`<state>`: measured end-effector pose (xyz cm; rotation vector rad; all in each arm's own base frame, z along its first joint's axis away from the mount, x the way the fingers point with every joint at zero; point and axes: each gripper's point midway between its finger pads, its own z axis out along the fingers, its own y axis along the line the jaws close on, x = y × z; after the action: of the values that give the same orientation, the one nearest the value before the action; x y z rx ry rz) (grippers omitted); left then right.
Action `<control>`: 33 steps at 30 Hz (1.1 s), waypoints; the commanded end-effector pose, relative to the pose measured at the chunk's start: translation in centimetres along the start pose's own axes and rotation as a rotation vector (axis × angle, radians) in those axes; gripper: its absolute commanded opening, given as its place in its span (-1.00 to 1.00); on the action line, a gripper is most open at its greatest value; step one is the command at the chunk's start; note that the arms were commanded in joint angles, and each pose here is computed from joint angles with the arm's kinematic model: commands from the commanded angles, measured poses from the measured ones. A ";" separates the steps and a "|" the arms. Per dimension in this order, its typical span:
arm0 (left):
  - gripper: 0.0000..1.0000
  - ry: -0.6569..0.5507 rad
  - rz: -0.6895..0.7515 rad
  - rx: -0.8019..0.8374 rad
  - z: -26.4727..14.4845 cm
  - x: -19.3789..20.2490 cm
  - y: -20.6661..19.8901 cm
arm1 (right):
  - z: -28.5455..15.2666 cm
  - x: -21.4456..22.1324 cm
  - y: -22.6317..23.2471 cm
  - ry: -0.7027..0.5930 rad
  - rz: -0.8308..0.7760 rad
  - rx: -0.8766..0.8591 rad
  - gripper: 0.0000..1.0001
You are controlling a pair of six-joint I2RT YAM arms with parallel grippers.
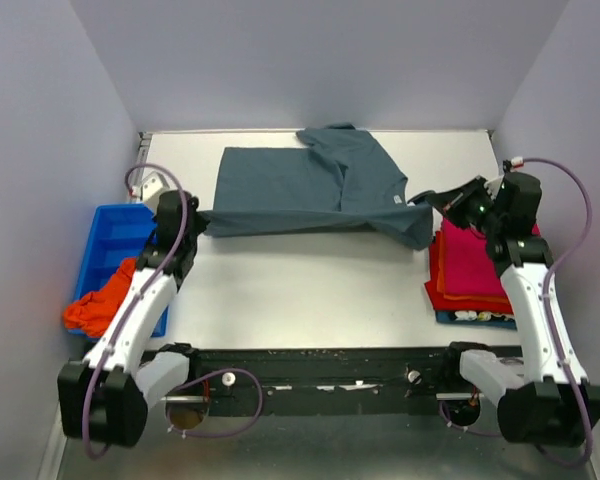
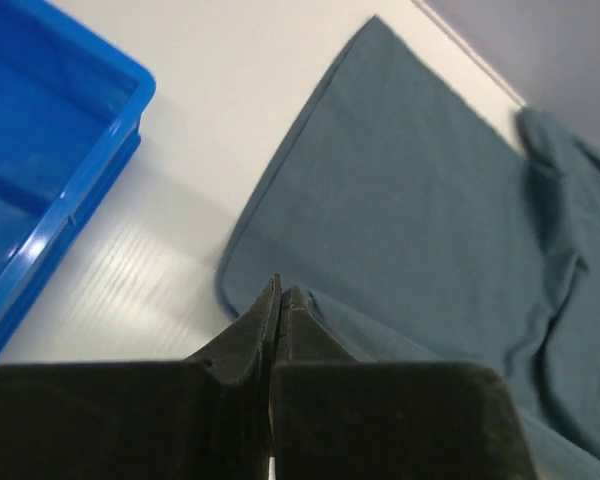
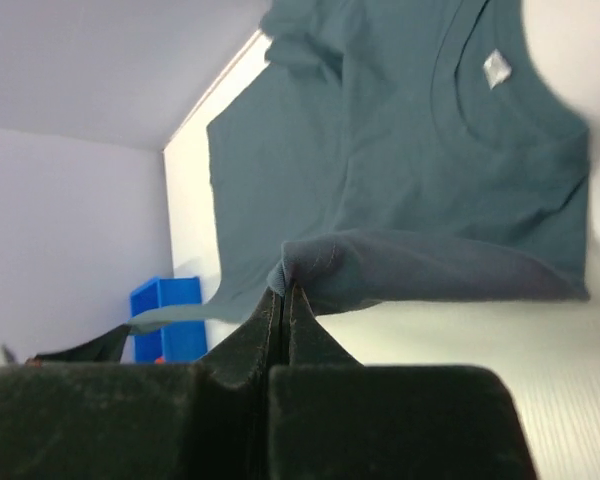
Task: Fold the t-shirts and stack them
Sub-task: Flatten out the tshirt
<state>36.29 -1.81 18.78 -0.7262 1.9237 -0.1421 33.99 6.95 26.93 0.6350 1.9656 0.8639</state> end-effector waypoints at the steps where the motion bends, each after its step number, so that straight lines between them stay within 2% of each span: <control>1: -1.00 -0.073 -0.144 0.038 -3.1 1.5 2.3 | -3.0 2.1 -4.3 -0.062 -0.008 0.154 -0.99; 5: -1.00 -0.048 -0.142 0.014 -5.5 3.7 5.1 | -6.0 5.9 -7.6 -0.054 -0.048 0.208 -0.99; 9: -1.00 -0.021 -0.155 0.019 -7.4 4.7 6.3 | -7.5 9.1 -8.0 0.017 -0.084 0.152 -0.99; 12: -1.00 0.006 -0.152 0.025 -7.6 5.8 6.7 | -7.5 9.4 -8.3 0.044 -0.122 0.162 -0.99; 18: -1.00 0.032 -0.132 0.034 -5.6 6.0 5.3 | -4.1 8.0 -8.3 0.117 -0.151 0.233 -0.99; 24: -1.00 0.014 -0.089 0.038 -3.8 4.6 2.9 | 0.3 7.5 -5.0 0.149 -0.196 0.273 -0.99; 33: -1.00 -0.005 -0.057 -0.002 -2.2 2.7 1.0 | 6.4 8.9 -2.6 0.268 -0.243 0.321 -0.99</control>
<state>31.99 -3.68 15.50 -0.7849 1.9541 -0.2245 33.26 12.64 17.88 0.4714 2.3848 0.5464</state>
